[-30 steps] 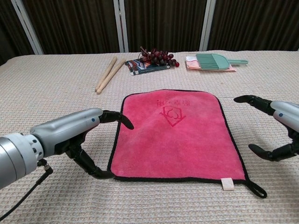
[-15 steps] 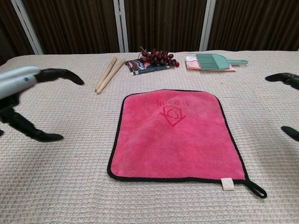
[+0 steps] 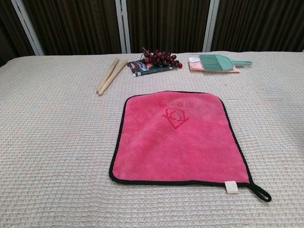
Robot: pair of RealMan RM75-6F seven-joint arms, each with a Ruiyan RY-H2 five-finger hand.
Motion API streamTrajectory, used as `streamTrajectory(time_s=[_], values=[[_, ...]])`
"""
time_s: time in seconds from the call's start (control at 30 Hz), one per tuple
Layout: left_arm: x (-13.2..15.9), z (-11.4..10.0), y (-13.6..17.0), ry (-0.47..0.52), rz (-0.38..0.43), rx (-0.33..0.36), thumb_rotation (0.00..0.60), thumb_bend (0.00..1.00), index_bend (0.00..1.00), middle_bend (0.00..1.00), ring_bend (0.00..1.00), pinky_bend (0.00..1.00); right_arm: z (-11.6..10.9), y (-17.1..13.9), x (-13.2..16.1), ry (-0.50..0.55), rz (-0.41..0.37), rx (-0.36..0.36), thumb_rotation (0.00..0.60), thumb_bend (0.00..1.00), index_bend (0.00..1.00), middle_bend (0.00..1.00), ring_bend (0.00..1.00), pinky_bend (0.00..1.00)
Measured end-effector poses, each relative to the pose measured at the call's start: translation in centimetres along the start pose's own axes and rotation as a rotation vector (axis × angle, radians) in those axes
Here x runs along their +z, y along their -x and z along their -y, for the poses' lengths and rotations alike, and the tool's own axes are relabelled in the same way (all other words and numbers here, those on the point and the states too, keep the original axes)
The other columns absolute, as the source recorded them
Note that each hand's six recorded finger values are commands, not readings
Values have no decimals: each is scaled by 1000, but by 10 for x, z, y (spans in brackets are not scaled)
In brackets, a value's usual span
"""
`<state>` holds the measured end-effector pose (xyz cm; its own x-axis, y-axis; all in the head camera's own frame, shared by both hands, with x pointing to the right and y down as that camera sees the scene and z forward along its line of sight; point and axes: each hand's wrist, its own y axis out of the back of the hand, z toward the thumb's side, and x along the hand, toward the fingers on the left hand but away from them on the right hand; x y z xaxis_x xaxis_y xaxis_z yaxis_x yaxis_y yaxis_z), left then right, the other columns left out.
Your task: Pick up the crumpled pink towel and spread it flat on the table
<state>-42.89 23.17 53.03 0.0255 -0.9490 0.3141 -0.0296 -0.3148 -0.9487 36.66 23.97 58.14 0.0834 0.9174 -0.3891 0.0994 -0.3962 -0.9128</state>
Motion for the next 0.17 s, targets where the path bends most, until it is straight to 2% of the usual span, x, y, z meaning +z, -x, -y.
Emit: streamTrajectory(time_s=[0.17], values=[[-39, -7, 15, -81, -71, -1, 600, 0, 0, 0, 0, 0, -10, -7, -11, -16, 22, -10, 600, 280, 0, 0, 0, 0]])
